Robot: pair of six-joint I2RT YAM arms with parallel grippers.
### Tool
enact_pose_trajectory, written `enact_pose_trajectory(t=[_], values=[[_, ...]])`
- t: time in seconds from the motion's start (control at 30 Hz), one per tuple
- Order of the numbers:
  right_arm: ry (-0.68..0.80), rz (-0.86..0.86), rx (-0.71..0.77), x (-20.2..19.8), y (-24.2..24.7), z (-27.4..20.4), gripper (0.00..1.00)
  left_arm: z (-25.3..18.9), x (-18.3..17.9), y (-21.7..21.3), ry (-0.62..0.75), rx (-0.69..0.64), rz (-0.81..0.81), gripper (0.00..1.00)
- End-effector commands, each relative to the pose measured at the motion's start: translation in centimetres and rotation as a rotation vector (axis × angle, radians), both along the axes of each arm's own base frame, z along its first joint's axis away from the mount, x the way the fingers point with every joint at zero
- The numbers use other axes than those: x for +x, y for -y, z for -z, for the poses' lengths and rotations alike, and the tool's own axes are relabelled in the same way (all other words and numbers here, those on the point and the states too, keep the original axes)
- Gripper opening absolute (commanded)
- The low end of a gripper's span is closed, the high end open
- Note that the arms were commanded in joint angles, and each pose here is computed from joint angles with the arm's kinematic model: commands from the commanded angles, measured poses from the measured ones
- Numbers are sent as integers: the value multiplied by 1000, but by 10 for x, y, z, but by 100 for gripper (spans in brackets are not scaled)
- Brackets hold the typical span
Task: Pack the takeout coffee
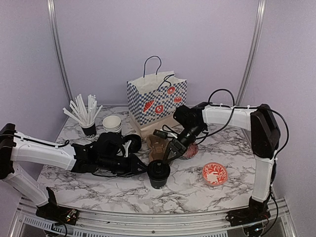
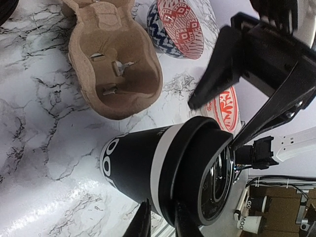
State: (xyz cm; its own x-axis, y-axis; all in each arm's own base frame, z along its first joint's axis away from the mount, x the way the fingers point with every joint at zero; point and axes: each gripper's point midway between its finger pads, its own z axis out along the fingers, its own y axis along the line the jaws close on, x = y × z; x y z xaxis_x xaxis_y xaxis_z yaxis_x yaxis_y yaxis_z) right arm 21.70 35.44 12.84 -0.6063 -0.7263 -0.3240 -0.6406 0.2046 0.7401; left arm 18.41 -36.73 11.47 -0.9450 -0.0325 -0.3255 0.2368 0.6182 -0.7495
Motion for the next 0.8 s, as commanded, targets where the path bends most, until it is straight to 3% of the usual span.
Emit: enact_pose_trajectory(t=[0.0, 0.27, 0.4, 0.5, 0.67, 0.77], values=[[356, -5, 67, 40, -3, -39, 60, 12, -19, -16, -18, 119, 25, 23], [548, -57, 67, 36, 12, -66, 73, -60, -18, -14, 145, -3, 8, 36], [667, -170, 26, 21, 11, -63, 75, -57, -12, -24, 187, 58, -9, 37], [719, -173, -22, 21, 9, -55, 72, -47, -10, -25, 182, 89, -16, 37], [655, -83, -48, 40, 10, -50, 59, -31, -16, -10, 104, 77, -3, 41], [572, 11, -7, 59, 20, -56, 53, -37, -22, 8, 78, 1, 22, 42]])
